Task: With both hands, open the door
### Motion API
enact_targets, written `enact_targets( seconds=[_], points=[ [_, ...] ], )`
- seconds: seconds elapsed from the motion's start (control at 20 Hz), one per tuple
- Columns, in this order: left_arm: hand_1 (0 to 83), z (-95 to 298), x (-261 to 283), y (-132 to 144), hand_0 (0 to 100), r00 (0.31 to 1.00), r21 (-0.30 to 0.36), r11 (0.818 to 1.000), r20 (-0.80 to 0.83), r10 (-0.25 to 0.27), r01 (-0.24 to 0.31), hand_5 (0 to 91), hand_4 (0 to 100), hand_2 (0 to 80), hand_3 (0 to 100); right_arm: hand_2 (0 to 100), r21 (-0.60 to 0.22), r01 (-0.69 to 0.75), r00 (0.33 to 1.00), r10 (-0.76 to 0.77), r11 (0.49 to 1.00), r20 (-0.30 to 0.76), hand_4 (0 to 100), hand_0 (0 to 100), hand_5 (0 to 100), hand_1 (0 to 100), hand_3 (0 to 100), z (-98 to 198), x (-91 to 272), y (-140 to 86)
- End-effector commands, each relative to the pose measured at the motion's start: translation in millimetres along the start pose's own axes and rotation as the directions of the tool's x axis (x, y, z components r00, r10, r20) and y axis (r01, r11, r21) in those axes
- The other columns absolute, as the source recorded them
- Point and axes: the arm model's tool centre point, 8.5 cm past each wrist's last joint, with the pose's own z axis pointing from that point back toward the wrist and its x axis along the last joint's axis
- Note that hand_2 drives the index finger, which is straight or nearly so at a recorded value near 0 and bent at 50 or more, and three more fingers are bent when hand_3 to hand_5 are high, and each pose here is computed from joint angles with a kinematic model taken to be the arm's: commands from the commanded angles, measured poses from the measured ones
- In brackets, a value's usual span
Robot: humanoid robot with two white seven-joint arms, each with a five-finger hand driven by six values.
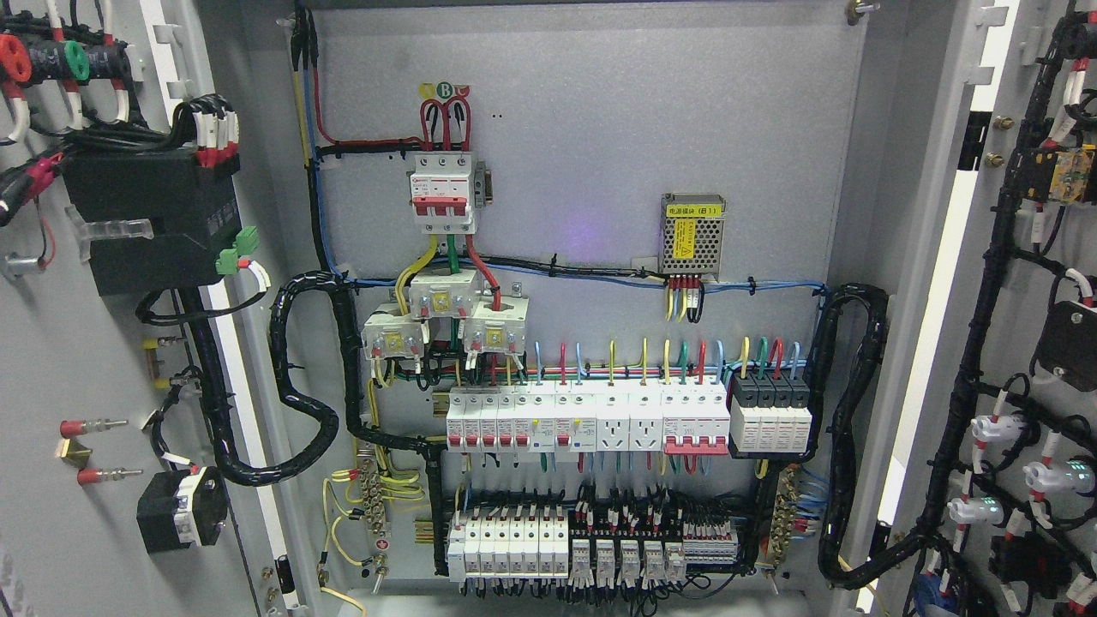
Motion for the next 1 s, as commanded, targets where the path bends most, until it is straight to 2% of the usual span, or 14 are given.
enact_targets(
  seconds=[0.0, 0.7, 0.95],
  points=[
    [0.0, 1, 6, 23, 0, 0.999, 0.067, 0.997, 0.021, -0.046, 0.045, 0.0, 4, 0.0, 0, 0, 0.013, 0.004, 1.000, -0.004, 1.000, -0.010, 0, 0, 0, 0, 0, 0, 0, -1],
    [0.0, -5, 28, 30, 0, 0.963, 0.113, 0.990, 0.245, -0.109, 0.083, 0.0, 4, 0.0, 0, 0, 0.015, 0.007, 1.000, -0.007, 1.000, -0.012, 0, 0, 0, 0, 0, 0, 0, 0],
    [0.0, -8, 34, 37, 0, 0.941, 0.152, 0.985, 0.314, -0.129, 0.084, 0.0, 4, 0.0, 0, 0, 0.014, 0.006, 1.000, -0.006, 1.000, -0.011, 0, 0, 0, 0, 0, 0, 0, 0]
  ],
)
